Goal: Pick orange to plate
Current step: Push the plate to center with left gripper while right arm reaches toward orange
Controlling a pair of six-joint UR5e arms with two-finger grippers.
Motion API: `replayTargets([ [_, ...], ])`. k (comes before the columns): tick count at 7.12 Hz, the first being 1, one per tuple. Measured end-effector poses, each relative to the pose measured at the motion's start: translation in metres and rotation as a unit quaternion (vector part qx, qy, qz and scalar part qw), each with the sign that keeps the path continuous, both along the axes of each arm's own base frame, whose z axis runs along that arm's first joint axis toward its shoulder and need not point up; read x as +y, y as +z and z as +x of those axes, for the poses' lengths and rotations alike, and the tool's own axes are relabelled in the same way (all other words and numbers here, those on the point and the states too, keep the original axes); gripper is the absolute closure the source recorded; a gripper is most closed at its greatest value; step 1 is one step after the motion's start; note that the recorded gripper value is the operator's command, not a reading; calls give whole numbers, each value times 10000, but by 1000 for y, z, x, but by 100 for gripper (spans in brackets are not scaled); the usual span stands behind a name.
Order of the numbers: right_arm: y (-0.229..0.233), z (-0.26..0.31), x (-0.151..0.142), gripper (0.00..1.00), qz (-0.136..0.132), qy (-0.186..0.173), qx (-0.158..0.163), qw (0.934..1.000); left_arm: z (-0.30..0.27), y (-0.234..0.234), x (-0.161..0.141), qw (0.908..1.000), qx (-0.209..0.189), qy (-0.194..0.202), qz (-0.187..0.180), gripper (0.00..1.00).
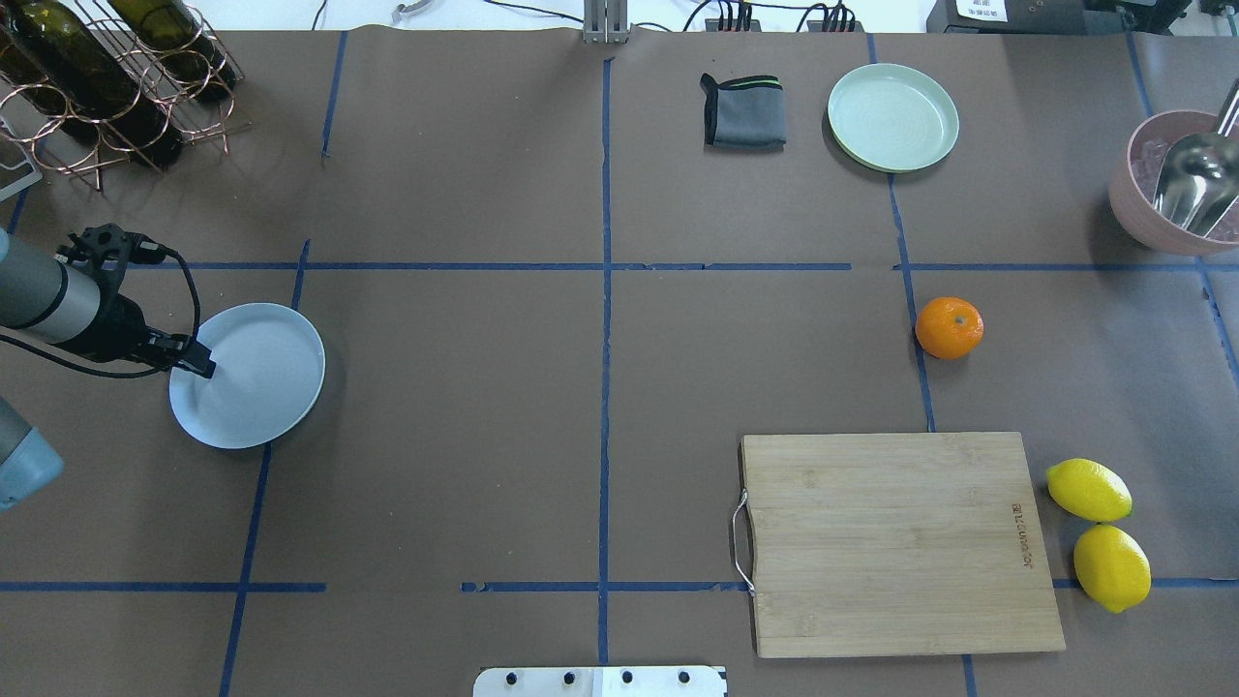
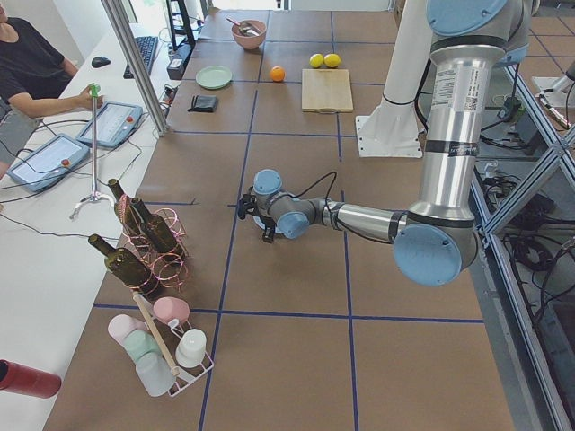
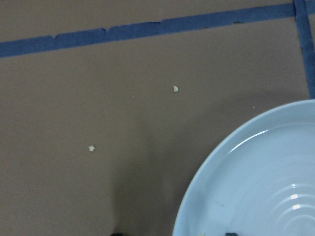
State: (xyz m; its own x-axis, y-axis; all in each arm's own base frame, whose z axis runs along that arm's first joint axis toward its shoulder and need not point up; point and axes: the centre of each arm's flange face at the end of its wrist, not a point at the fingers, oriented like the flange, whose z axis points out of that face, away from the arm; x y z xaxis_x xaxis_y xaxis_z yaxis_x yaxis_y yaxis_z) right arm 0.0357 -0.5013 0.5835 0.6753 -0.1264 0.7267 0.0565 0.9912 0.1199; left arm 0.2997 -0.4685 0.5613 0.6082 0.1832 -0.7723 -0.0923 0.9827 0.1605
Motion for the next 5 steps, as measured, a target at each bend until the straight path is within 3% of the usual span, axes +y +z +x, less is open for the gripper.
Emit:
replayTargets([
  [5,2,0,0,0,-19,0,-1,10000,11,-67,-5,9961,683,-380,-397,100],
])
